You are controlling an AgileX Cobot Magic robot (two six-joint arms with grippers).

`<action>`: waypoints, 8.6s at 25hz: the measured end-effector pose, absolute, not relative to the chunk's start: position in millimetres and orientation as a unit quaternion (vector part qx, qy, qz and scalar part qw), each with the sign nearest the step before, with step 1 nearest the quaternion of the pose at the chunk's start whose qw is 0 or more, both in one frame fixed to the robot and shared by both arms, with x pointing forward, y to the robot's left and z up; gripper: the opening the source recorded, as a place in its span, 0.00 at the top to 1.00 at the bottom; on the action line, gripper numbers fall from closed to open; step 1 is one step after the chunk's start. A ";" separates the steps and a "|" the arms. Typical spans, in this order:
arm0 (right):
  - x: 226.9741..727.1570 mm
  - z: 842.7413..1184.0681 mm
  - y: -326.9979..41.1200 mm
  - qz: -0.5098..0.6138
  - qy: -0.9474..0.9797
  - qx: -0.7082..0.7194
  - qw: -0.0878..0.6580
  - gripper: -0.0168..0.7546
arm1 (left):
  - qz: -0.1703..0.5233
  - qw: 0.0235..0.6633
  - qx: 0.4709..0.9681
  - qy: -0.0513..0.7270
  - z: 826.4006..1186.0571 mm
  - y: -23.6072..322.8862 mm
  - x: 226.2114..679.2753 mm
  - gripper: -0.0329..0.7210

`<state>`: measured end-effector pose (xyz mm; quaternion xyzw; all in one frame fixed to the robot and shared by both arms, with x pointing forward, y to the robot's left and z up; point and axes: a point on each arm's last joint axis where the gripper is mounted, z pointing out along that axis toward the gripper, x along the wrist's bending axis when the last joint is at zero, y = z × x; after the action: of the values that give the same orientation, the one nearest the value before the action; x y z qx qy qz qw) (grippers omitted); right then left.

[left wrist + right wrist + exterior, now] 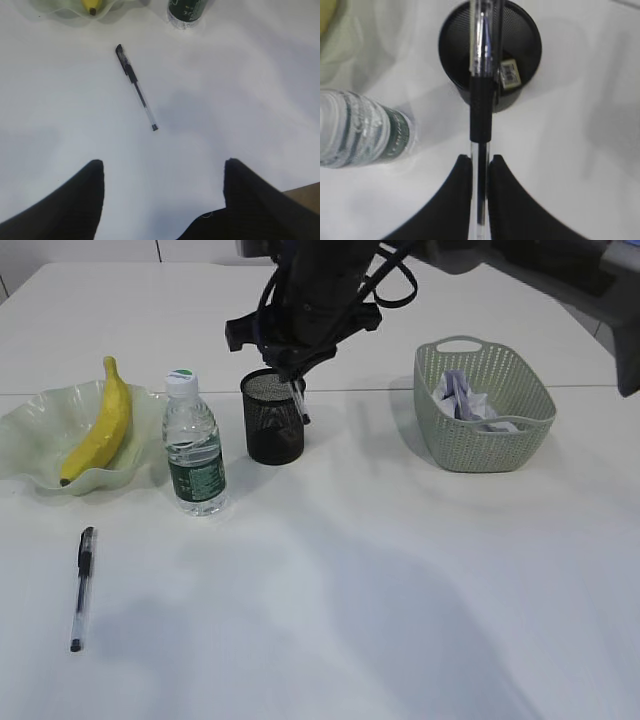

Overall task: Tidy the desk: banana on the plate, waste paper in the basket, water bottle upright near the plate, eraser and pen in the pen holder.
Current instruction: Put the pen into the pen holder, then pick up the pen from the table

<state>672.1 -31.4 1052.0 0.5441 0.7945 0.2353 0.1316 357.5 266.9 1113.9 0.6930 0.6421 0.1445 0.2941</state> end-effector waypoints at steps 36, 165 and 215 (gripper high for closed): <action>605.3 1142.1 -73.4 0.352 0.792 0.444 0.226 0.93 | 0.143 0.295 0.693 0.642 1113.9 266.6 357.4 0.27; 695.3 939.4 -42.5 0.564 0.631 0.426 0.319 0.70 | 0.142 0.295 0.693 0.643 1113.8 266.4 357.3 0.27; 558.9 1075.5 -115.6 0.108 0.841 0.526 0.061 0.68 | 0.107 0.286 0.673 0.673 1097.1 255.7 396.2 0.27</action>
<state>558.9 -115.6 1075.5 0.5259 0.8414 0.1084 0.0614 396.2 255.7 1097.1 0.6735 0.6733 0.1067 0.2858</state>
